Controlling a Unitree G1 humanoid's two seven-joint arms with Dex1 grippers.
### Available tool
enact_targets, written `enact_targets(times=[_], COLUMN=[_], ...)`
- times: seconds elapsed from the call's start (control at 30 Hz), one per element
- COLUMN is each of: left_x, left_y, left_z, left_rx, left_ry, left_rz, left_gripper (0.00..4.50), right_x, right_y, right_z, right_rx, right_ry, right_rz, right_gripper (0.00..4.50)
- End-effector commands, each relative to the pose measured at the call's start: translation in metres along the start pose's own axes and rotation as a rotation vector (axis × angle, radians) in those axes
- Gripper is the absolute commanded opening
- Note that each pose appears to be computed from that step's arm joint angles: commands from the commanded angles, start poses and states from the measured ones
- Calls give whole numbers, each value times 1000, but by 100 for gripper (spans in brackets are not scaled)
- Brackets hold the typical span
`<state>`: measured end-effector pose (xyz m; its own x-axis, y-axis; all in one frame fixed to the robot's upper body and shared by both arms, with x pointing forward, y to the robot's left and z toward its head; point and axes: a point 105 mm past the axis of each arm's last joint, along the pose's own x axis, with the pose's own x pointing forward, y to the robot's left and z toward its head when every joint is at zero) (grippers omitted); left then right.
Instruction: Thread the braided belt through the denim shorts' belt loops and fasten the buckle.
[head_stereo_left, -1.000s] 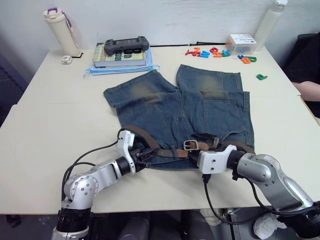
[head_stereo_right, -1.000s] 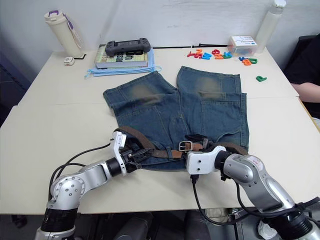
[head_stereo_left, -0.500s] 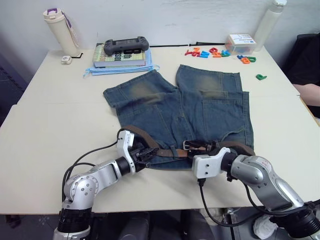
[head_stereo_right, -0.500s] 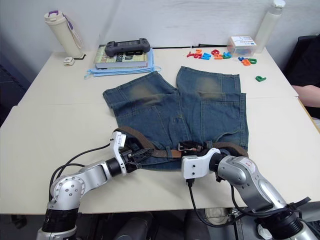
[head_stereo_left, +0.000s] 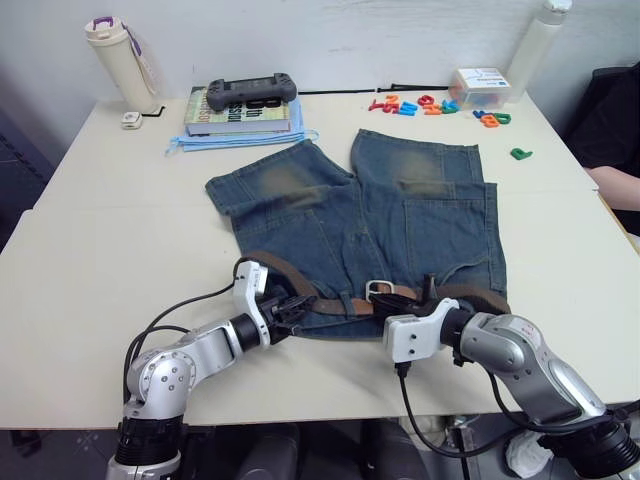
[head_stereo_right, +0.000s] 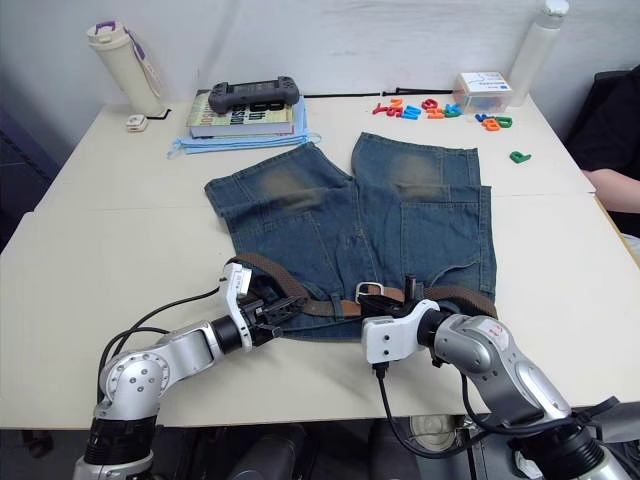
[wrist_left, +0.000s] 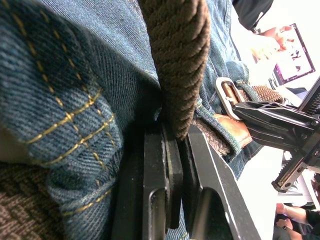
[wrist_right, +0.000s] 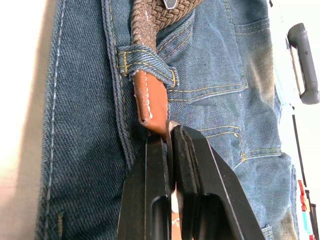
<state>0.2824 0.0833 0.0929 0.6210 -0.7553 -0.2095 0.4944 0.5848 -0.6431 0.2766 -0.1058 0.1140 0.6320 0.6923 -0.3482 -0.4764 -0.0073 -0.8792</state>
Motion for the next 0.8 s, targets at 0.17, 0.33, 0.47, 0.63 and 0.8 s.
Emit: enact_targets(times=[0.17,0.33,0.47,0.63,0.8], left_x=[0,0,1,1,0], left_y=[-8,-8,-8,-8,-9], left_z=[-1,-1,0,0,-1], left_rx=[18,15,14,14,28], left_ry=[4,4,4,4,9], left_rz=[-28,-29,-27,-28,-30], left_gripper=[0,0,0,0,0], right_x=[0,-1,-1,0,1], right_y=[-3,-5,-8,-6,-4], right_z=[13,17,22,24,22], right_rx=[-9,-35,-63,-62,-50], right_ry=[-43,-62,-86,-95,-89], right_rz=[-16,-34,-39,-33,-28], right_gripper=[197,197,172,6,6])
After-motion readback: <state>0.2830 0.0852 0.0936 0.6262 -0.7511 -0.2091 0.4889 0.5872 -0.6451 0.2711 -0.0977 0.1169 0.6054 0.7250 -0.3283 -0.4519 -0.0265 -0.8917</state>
